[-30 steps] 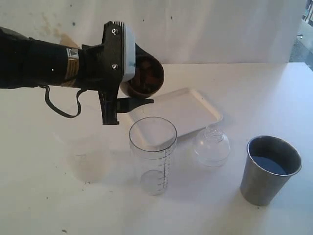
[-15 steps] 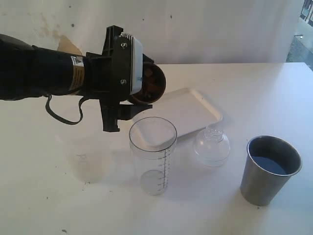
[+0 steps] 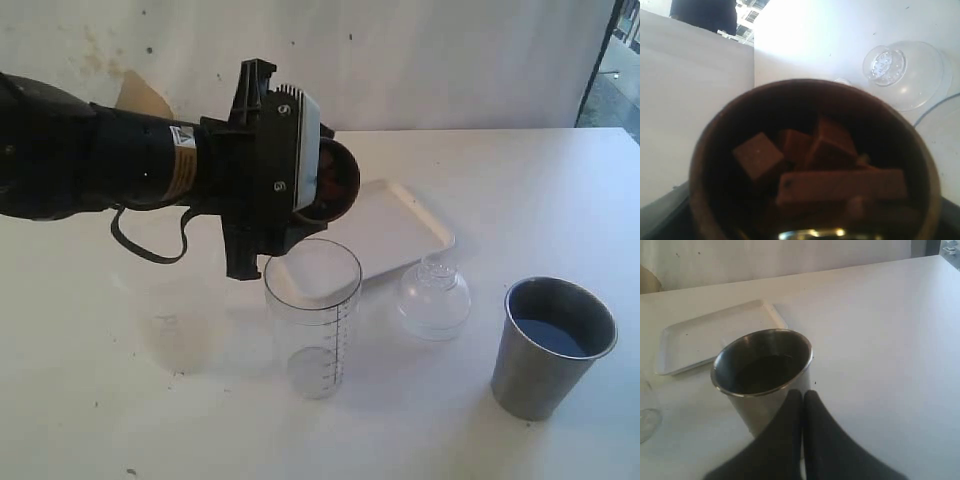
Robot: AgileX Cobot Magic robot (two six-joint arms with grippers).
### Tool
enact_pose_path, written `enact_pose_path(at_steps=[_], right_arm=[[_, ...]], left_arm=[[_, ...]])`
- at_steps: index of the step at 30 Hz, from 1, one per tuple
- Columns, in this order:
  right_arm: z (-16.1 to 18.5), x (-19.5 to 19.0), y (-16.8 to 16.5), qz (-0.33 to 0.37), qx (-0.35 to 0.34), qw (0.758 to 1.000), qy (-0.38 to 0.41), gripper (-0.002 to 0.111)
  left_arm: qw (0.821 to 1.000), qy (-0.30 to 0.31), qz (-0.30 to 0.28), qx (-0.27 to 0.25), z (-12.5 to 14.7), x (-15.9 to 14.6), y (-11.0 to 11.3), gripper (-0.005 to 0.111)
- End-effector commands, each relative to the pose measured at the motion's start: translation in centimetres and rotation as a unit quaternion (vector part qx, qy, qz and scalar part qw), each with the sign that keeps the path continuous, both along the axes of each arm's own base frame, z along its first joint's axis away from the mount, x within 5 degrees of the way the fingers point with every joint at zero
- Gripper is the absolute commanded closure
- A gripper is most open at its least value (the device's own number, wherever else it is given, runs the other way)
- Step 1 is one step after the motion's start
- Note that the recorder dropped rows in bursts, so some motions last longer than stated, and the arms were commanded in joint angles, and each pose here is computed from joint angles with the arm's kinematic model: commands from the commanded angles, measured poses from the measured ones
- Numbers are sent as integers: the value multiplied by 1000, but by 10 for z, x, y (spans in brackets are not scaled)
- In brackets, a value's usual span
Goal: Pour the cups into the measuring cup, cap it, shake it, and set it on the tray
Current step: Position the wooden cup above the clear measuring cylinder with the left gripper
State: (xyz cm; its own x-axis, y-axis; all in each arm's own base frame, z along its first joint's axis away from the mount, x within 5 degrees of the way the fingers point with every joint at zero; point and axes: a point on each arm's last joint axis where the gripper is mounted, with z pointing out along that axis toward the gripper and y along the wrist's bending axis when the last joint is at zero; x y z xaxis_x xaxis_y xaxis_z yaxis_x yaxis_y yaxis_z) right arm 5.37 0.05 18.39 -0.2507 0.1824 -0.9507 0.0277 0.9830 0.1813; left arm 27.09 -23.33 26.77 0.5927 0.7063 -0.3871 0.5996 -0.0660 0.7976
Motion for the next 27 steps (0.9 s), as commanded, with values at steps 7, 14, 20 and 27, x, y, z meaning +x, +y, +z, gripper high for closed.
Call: enact_pose_path(at_steps=[7, 14, 20, 27], right_arm=[[-2, 0, 0, 2, 0, 1000, 0, 108], [-2, 0, 0, 2, 0, 1000, 0, 108], [-2, 0, 0, 2, 0, 1000, 0, 108], [-2, 0, 0, 2, 0, 1000, 0, 108]], left_arm=[[998, -35, -39, 24, 4, -5, -1, 107], [998, -25, -48, 37, -7, -11, 5, 107], [998, -35, -42, 23, 2, -11, 8, 107], [996, -72, -11, 42, 8, -6, 14, 107]])
